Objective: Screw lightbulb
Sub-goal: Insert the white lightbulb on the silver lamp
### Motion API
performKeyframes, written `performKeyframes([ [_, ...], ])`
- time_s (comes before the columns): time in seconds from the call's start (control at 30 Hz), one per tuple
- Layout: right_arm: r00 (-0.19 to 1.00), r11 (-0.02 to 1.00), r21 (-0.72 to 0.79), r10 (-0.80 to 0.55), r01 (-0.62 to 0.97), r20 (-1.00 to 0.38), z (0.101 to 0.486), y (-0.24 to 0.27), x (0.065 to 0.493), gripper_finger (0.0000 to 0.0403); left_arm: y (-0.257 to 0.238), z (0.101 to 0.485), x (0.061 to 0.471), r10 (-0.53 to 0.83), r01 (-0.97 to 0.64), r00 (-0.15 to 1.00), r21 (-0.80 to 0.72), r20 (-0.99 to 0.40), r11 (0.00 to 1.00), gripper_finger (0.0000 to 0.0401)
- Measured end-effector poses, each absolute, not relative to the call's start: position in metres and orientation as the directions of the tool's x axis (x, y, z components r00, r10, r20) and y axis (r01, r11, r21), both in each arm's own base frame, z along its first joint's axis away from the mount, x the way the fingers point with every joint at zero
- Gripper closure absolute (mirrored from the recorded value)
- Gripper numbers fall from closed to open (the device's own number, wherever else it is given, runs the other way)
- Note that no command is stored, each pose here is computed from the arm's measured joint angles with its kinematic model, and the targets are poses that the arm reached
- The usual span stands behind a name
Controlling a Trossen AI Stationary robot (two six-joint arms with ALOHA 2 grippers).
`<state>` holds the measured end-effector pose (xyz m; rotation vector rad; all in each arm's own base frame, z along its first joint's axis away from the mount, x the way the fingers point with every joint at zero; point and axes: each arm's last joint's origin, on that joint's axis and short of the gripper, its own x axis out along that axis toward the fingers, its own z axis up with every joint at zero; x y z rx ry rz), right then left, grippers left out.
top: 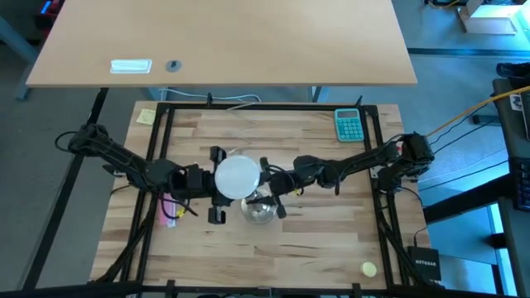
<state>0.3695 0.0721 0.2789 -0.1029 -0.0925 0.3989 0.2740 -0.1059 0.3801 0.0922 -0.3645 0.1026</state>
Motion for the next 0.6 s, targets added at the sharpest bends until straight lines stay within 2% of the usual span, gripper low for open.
performKeyframes([
  [0.17,0.946,0.946,-0.13,0.31,-0.297,0.091,0.281,0.07,0.371,0.0254,-0.101,0.383,0.274,0.106,-0.159,0.914,0.105,0.391,0.982,0.0263],
  [0.43,0.99,0.984,-0.171,0.029,-0.052,-0.135,0.253,0.062,0.369,0.0254,-0.091,0.374,0.28,0.237,-0.286,0.925,0.133,0.298,0.949,0.0263],
  [0.6,0.982,0.985,-0.142,-0.118,0.097,-0.146,0.244,0.058,0.366,0.0254,-0.085,0.373,0.28,0.277,-0.325,0.908,0.111,0.314,0.939,0.0263],
])
